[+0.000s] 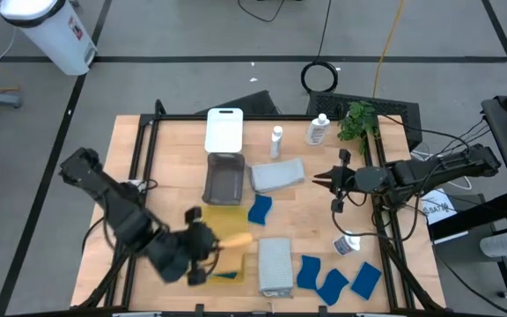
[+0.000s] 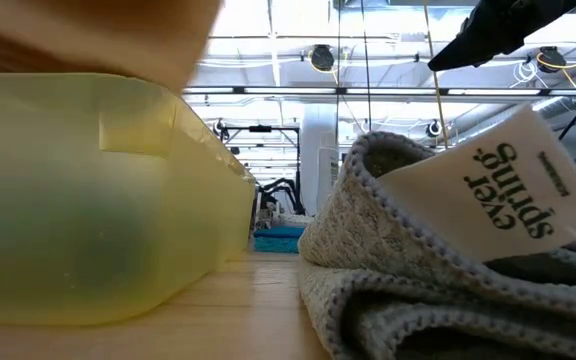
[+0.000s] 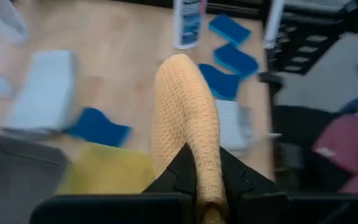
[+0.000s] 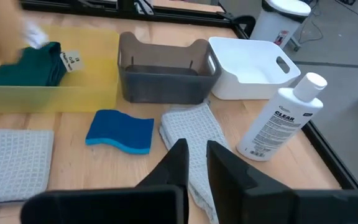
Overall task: Pick & Place Kitchen Items
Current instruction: Put the yellow towel into the yellow bin
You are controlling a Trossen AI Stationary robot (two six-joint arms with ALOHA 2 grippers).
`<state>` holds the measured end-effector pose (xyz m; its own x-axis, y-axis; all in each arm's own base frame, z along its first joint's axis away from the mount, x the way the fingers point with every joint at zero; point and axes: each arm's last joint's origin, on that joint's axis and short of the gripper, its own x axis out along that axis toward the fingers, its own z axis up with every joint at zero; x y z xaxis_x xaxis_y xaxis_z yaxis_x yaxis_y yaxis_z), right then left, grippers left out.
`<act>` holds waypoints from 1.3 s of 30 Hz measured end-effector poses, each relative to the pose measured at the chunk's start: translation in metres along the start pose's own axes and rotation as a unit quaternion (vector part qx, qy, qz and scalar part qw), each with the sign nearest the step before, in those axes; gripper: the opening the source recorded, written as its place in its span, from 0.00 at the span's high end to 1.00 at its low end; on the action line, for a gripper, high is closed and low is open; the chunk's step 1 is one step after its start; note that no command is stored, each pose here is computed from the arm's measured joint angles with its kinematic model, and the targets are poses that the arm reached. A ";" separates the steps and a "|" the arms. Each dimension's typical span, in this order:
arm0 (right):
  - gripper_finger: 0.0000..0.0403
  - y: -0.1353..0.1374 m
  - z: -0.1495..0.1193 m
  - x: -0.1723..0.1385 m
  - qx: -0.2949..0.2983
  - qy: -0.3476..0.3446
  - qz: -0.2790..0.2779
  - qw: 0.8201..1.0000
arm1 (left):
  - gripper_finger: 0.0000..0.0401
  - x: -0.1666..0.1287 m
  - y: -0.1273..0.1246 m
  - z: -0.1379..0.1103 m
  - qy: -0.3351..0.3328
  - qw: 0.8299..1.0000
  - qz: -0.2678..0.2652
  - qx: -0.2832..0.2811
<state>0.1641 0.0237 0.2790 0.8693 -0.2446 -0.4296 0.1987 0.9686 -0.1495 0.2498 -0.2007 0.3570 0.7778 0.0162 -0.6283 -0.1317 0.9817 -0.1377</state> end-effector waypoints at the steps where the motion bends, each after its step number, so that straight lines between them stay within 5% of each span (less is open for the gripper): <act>1: 0.94 0.000 0.000 0.000 0.000 0.000 0.000 1.000 | 0.95 -0.001 -0.005 -0.006 -0.001 1.000 -0.007 -0.001; 11: 0.95 0.000 0.000 0.000 0.004 -0.001 0.000 1.000 | 0.95 0.011 -0.022 -0.043 -0.039 0.999 -0.014 -0.015; 25: 0.95 0.000 0.000 0.000 0.004 0.000 0.000 1.000 | 0.95 0.012 -0.030 -0.047 -0.007 0.997 -0.069 -0.026; 39: 0.95 0.000 0.000 0.000 0.003 0.001 0.000 1.000 | 0.95 0.037 -0.023 -0.057 0.037 0.999 -0.017 0.033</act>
<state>0.1644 0.0238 0.2790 0.8686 -0.2442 -0.4311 0.2012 0.9690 -0.1436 0.2470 -0.2338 0.2934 0.7329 -0.0299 -0.6796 -0.0625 0.9918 -0.1110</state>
